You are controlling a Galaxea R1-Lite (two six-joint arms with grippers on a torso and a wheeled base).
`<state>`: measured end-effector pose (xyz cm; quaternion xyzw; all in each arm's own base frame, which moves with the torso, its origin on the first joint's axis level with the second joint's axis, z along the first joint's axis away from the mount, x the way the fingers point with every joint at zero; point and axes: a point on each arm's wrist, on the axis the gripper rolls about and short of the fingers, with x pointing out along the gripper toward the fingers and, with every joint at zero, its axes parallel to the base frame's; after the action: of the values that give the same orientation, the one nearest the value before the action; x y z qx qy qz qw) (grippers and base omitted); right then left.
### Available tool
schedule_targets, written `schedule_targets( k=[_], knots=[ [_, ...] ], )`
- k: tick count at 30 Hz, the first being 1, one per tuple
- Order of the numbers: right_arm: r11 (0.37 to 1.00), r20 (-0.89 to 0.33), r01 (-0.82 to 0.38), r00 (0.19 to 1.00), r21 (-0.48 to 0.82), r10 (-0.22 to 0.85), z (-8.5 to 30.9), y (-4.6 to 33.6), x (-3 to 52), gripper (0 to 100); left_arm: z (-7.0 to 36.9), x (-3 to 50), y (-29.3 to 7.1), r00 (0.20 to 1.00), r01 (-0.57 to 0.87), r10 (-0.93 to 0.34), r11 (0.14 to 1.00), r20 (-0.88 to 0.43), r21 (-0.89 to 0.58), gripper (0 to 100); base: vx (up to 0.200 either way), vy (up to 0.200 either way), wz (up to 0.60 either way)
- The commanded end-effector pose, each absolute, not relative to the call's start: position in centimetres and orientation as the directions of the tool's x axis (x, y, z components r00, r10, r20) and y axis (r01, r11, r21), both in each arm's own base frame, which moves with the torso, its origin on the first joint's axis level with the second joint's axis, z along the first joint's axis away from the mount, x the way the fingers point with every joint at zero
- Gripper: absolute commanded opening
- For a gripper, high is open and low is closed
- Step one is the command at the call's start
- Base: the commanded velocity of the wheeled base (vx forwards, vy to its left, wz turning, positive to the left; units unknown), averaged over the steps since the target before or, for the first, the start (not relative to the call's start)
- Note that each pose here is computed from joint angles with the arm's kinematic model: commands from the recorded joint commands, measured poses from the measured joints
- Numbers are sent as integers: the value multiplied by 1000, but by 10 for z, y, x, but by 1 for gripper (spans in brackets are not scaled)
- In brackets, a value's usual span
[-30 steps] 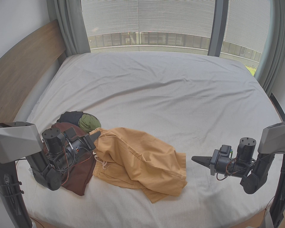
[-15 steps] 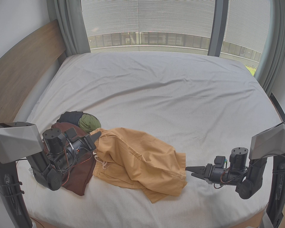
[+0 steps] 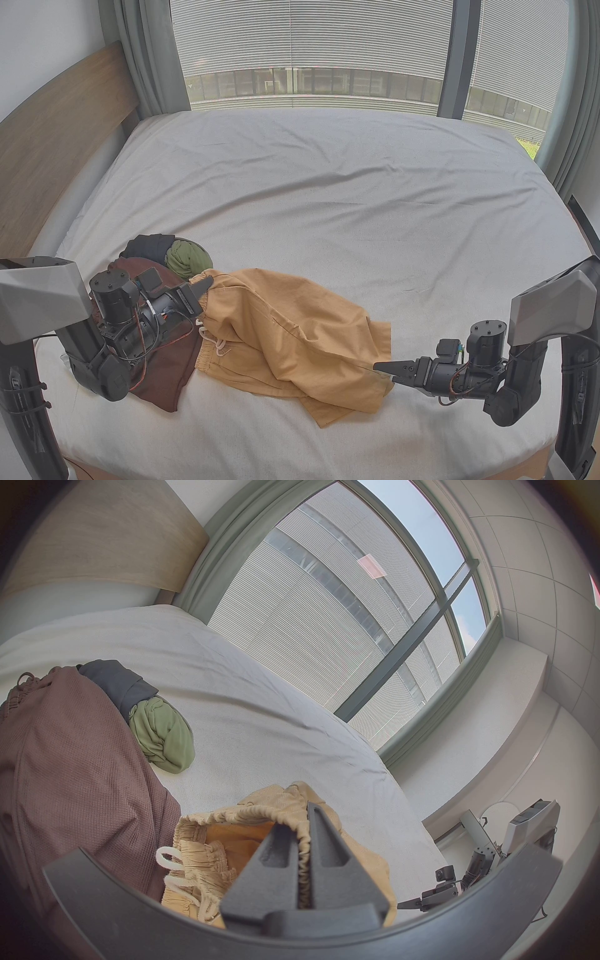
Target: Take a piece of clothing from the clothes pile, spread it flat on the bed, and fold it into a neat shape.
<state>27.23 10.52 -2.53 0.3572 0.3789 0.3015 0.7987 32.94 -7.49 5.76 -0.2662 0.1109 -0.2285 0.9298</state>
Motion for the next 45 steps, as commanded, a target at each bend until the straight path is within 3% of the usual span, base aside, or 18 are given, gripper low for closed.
schedule_targets(
  k=[1,12,25,43,44,45],
  knots=[
    [556,-382,-229,520,799,764,-26,111,273,100,58,329,-75,871,367,-484,753,-82,-546,0,0,0,0],
    [544,-378,-251,494,801,783,-31,124,275,100,58,329,-75,871,367,-484,753,-82,-546,0,0,0,0],
    [503,-302,-340,498,795,813,-6,135,276,100,57,329,-76,869,368,-487,753,-86,-545,0,0,0,0],
    [490,-294,-362,477,793,829,-12,148,281,100,56,327,-80,863,375,-497,750,-91,-545,0,0,0,0],
    [489,-291,-363,479,793,828,-12,148,282,0,56,327,-80,863,375,-497,750,-91,-545,0,0,0,0],
    [489,-289,-364,482,793,827,-12,147,284,0,56,328,-80,863,376,-497,750,-89,-545,0,0,0,0]
  ],
)
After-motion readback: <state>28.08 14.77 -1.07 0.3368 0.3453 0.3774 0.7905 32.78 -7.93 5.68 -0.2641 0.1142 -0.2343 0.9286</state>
